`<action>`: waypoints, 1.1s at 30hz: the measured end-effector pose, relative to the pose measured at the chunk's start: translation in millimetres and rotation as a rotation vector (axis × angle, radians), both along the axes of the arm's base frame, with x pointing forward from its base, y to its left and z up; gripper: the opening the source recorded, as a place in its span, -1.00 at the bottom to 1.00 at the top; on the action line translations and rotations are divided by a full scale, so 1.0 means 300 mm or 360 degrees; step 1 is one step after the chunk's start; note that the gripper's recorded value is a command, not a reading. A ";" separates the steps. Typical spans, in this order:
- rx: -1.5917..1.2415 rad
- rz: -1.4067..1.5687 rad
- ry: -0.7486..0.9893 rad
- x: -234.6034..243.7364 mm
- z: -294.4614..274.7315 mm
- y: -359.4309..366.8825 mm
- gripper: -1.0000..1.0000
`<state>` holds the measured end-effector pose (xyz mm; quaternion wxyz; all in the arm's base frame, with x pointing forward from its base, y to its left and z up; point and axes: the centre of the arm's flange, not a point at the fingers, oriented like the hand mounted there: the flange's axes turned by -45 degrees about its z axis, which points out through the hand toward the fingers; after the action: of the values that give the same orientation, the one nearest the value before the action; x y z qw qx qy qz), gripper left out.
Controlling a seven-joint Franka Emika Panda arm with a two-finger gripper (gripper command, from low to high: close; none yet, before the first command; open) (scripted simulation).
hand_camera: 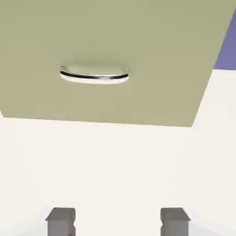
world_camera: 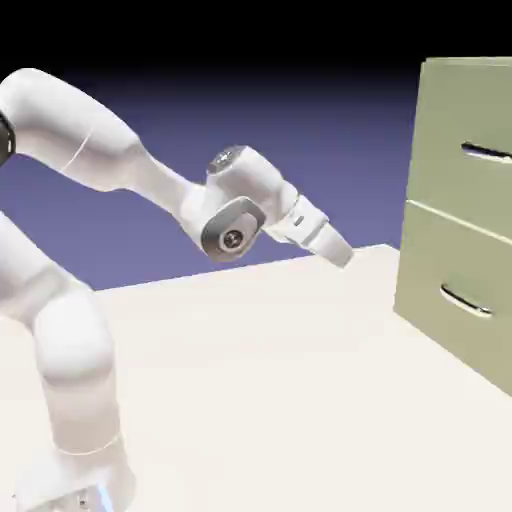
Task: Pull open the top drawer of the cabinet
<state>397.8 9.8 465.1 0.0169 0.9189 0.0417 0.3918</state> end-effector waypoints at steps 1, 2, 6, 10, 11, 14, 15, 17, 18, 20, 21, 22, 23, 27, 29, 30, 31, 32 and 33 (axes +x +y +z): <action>-0.0042 0.0027 -0.0012 0.023 0.018 0.014 0.00; -0.0083 0.0055 -0.0025 0.046 0.036 0.029 0.00; -0.0249 0.0161 -0.0076 0.134 0.098 0.087 0.00; -0.0414 0.0264 -0.0129 0.217 0.148 0.145 0.00; -0.0455 0.0288 -0.0143 0.237 0.159 0.159 0.00; -0.0577 0.0361 -0.0186 0.296 0.188 0.199 0.00; -0.0617 0.0385 -0.0201 0.315 0.196 0.211 0.00; -0.0698 0.0431 -0.0231 0.353 0.211 0.236 0.00; -0.0738 0.0453 -0.0246 0.371 0.218 0.248 0.00; -0.0817 0.0496 -0.0278 0.408 0.229 0.269 0.00; -0.0857 0.0518 -0.0295 0.426 0.234 0.280 0.00; -0.0896 0.0538 -0.0311 0.444 0.239 0.289 0.00; -0.0935 0.0559 -0.0328 0.462 0.243 0.299 0.00; -0.1091 0.0635 -0.0398 0.532 0.255 0.331 0.00; -0.1167 0.0670 -0.0434 0.566 0.259 0.343 0.00; -0.1205 0.0687 -0.0453 0.584 0.260 0.348 0.00; -0.1243 0.0703 -0.0471 0.601 0.261 0.353 0.00; -0.1281 0.0719 -0.0490 0.618 0.262 0.357 0.00; -0.1318 0.0733 -0.0509 0.635 0.262 0.360 0.00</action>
<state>588.3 117.7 543.8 0.2996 0.7304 0.3926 0.4719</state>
